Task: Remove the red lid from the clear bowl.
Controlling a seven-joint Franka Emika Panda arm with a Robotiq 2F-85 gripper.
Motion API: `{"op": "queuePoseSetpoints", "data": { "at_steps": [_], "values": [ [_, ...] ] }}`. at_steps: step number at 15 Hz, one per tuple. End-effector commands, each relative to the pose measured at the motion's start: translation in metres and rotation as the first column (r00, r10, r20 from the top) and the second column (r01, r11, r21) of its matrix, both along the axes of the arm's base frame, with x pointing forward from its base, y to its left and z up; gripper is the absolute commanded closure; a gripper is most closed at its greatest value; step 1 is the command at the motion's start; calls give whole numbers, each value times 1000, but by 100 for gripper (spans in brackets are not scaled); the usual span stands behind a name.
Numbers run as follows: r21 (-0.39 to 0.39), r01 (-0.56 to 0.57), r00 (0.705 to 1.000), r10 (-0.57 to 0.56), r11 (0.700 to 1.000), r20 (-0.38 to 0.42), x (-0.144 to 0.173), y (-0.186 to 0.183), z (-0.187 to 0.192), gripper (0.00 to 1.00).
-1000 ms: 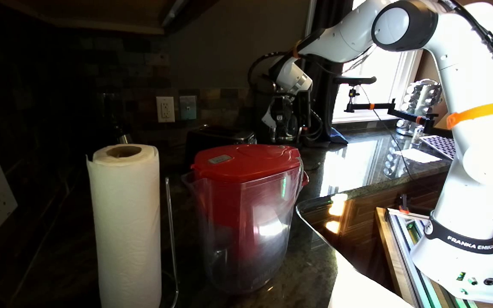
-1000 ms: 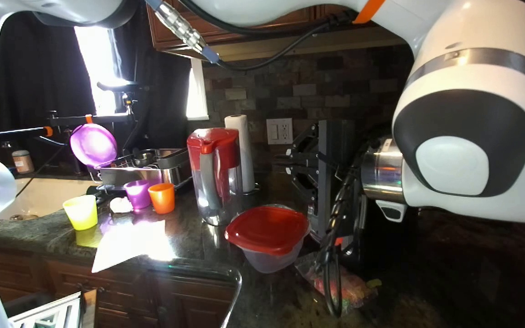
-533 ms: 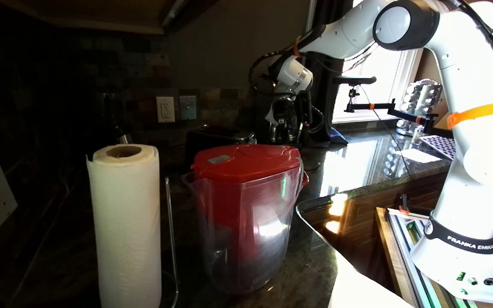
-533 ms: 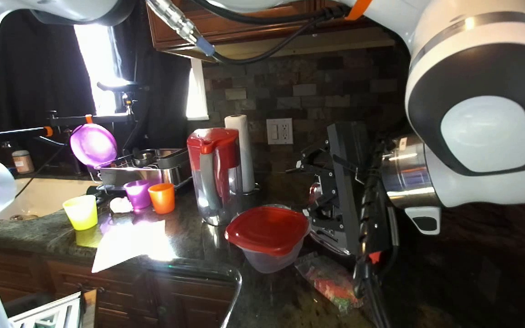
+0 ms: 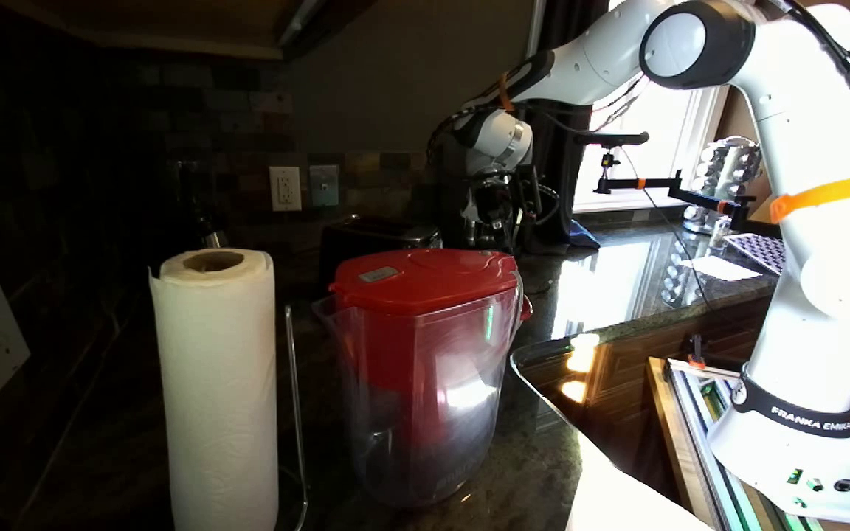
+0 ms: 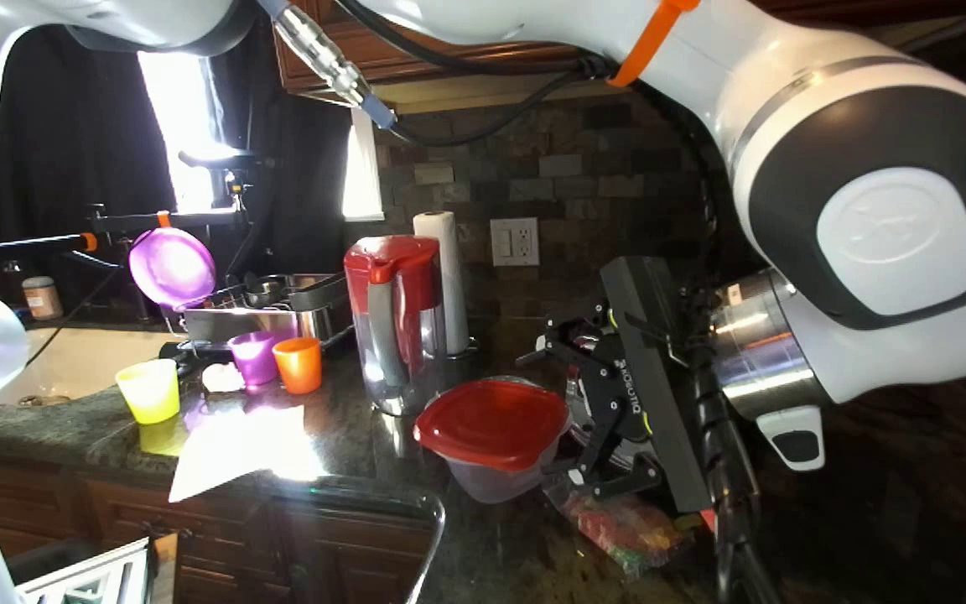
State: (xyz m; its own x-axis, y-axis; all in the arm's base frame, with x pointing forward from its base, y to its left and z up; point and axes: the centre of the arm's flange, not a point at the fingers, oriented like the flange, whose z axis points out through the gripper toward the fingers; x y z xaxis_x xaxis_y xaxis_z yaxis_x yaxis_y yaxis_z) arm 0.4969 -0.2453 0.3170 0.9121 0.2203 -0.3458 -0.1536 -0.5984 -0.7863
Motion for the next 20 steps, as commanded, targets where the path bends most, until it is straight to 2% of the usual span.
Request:
{"op": "queuePoseSetpoints", "data": {
  "at_steps": [1, 7, 18, 19, 20],
  "values": [
    [-55, -44, 999, 43, 998, -12, 7, 5, -20, 0],
    [-48, -60, 998, 60, 997, -12, 22, 19, -48, 0],
    [76, -95, 991, 102, 993, -90, 25, 26, -61, 0],
    [85, -96, 990, 104, 992, -97, 24, 26, -60, 3],
    [92, -97, 989, 107, 991, -102, 24, 25, -60, 13]
  ]
}}
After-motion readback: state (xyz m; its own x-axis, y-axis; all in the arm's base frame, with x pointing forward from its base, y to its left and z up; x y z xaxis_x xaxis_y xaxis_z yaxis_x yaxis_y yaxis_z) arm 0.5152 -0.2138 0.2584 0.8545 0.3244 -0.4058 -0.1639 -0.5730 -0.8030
